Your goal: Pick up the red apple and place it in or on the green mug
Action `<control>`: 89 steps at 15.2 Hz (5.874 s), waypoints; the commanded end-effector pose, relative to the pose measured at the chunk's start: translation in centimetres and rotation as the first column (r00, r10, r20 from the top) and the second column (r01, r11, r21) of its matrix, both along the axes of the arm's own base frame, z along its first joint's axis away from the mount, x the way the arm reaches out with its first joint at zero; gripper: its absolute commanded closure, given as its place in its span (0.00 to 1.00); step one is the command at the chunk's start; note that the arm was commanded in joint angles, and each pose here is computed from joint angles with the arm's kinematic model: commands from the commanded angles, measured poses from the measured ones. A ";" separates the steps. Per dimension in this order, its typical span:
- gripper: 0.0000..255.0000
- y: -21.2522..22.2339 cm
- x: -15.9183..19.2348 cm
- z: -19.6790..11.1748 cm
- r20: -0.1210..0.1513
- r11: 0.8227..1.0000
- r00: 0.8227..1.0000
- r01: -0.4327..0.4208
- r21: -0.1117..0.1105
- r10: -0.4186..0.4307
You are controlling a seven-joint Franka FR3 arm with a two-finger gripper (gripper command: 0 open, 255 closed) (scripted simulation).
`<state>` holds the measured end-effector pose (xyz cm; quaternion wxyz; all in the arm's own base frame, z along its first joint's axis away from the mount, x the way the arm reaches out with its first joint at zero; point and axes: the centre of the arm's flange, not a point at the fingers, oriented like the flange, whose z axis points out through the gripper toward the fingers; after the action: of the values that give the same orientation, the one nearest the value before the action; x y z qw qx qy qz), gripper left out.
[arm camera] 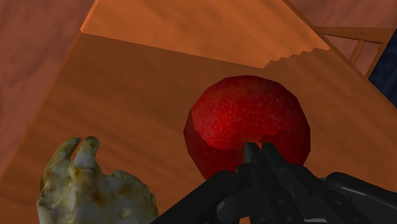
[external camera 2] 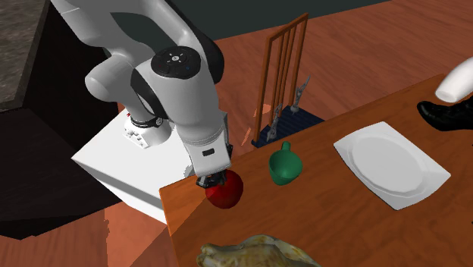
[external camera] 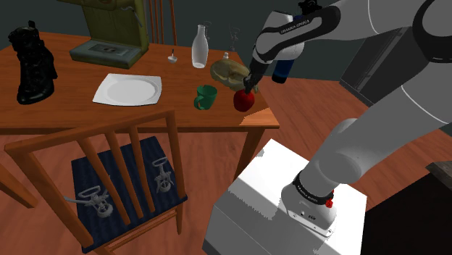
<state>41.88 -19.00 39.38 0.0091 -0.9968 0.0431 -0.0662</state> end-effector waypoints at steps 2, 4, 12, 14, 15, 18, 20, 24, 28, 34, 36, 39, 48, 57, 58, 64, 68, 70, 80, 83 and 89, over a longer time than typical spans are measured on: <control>1.00 0.0 0.0 0.0 0.000 1.000 1.000 0.000 0.000 0.000; 1.00 0.0 0.0 0.5 0.000 1.000 1.000 0.000 0.000 0.000; 1.00 0.0 0.0 4.7 0.000 1.000 1.000 0.000 0.000 0.000; 1.00 0.0 0.0 5.8 0.000 1.000 1.000 0.000 0.000 0.000; 1.00 0.0 0.0 6.3 0.000 1.000 1.000 0.000 0.000 0.000; 1.00 0.0 0.0 7.9 0.000 1.000 1.000 0.000 0.000 0.000; 1.00 0.0 0.0 9.0 0.000 1.000 1.000 0.000 0.000 0.000; 1.00 0.0 0.0 11.1 0.000 1.000 1.000 0.000 0.000 0.000; 1.00 0.0 0.0 13.2 0.000 1.000 1.000 0.000 0.000 0.000; 1.00 0.0 0.0 16.3 0.000 1.000 1.000 0.000 0.000 0.000; 1.00 0.0 0.0 17.1 0.000 1.000 1.000 0.000 0.000 0.000; 1.00 2.8 2.5 18.4 0.000 1.000 1.000 0.000 0.000 0.000; 1.00 11.2 10.0 22.3 0.000 1.000 1.000 0.000 0.000 0.000; 1.00 15.1 13.5 21.5 0.000 1.000 1.000 0.000 0.000 0.000; 1.00 15.1 13.5 21.0 0.000 1.000 1.000 0.000 0.000 0.000; 1.00 15.1 13.5 17.8 0.000 1.000 1.000 0.000 0.000 0.000; 1.00 15.1 13.5 15.7 0.000 1.000 1.000 0.000 0.000 0.000; 1.00 15.1 13.5 14.7 0.000 1.000 1.000 0.000 0.000 0.000; 1.00 15.1 13.5 10.1 0.000 1.000 1.000 0.000 0.000 0.000; 1.00 15.1 13.5 10.1 0.000 1.000 1.000 0.000 0.000 0.000; 0.00 15.1 13.5 10.1 0.000 1.000 1.000 0.000 0.000 0.000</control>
<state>55.35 -3.93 49.53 0.0092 -0.9968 0.0430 -0.0660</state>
